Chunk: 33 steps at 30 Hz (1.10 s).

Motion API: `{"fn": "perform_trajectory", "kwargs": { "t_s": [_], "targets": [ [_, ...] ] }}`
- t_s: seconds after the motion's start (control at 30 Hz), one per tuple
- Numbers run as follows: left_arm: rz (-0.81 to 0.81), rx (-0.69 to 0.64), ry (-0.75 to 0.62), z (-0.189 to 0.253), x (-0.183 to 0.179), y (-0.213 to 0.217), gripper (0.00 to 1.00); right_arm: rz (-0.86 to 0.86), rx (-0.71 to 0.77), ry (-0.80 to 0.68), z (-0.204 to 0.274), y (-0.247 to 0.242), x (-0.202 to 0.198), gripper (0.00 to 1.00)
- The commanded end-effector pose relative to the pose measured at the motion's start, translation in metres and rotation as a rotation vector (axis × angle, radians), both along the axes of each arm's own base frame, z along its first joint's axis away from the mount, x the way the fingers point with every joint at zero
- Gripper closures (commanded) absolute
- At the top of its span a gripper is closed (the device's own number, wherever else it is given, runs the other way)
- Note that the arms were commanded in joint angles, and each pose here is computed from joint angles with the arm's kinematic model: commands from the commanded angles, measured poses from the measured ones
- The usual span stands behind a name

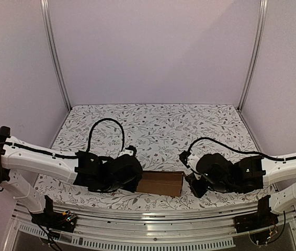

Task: Fold the paper box

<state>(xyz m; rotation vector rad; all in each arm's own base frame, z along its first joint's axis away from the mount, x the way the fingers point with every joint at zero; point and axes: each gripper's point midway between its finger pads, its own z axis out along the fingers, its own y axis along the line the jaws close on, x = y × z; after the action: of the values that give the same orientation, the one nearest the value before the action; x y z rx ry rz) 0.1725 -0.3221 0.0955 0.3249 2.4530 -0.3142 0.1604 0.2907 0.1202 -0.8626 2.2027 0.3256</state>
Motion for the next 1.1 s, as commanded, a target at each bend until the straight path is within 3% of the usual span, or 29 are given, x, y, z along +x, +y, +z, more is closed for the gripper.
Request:
{"fn": "perform_trajectory", "kwargs": {
  "t_s": [0.0,1.07],
  "targets": [
    [-0.076,0.196,0.133,-0.049,-0.032,0.025,1.0,-0.052,0.127,0.005,0.032,0.011,0.003,1.0],
    [-0.098,0.248,0.098,-0.049,-0.034,0.02,1.0,-0.283,0.362,0.328,0.03,0.017,0.008,1.0]
  ]
}}
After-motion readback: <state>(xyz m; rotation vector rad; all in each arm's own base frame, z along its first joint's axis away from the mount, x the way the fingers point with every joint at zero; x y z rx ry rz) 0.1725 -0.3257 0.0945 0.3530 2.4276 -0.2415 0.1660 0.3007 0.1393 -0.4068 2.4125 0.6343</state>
